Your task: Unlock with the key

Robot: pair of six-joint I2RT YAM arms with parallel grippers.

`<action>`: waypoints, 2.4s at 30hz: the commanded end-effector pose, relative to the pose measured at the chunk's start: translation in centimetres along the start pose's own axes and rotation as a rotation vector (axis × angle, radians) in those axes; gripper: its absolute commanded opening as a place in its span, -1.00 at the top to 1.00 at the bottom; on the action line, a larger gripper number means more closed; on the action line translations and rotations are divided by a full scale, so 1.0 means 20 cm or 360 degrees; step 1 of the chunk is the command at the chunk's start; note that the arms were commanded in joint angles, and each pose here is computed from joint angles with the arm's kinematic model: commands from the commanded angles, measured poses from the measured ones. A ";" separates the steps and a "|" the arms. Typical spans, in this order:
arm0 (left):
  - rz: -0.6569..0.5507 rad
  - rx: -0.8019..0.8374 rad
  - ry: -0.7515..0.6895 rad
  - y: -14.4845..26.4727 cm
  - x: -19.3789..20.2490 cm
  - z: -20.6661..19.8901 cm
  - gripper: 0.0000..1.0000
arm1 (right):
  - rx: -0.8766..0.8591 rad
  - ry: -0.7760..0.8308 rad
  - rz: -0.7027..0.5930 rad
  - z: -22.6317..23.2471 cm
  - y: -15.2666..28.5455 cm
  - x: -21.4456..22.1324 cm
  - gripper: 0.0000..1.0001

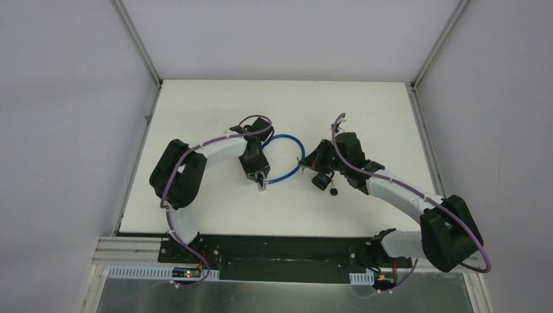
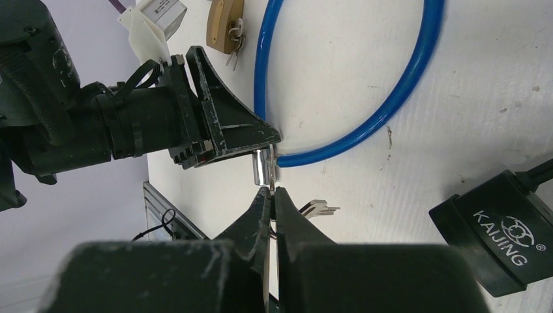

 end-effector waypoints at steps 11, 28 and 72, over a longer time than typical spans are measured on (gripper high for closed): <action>-0.0065 -0.0291 -0.0168 -0.07 -0.01 0.03 0.37 | -0.0133 0.0043 -0.0033 0.06 -0.01 -0.06 1.00; -0.0057 -0.0045 -0.0225 0.15 -0.11 -0.22 1.00 | -0.0138 0.0052 0.0007 0.08 -0.01 -0.09 1.00; 0.0304 0.0678 0.0252 0.35 -0.27 -0.54 1.00 | -0.0237 -0.0225 0.0264 0.08 -0.21 -0.09 1.00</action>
Point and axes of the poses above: each gripper's point midway between its finger pads, its own y axis back along the fingers, its own z axis along the line the jaws close on, x = y × z, the point moved 6 cm from there along y, back along the fingers, and after that the axes turned 6 degrees about y, right-handed, at the moved point
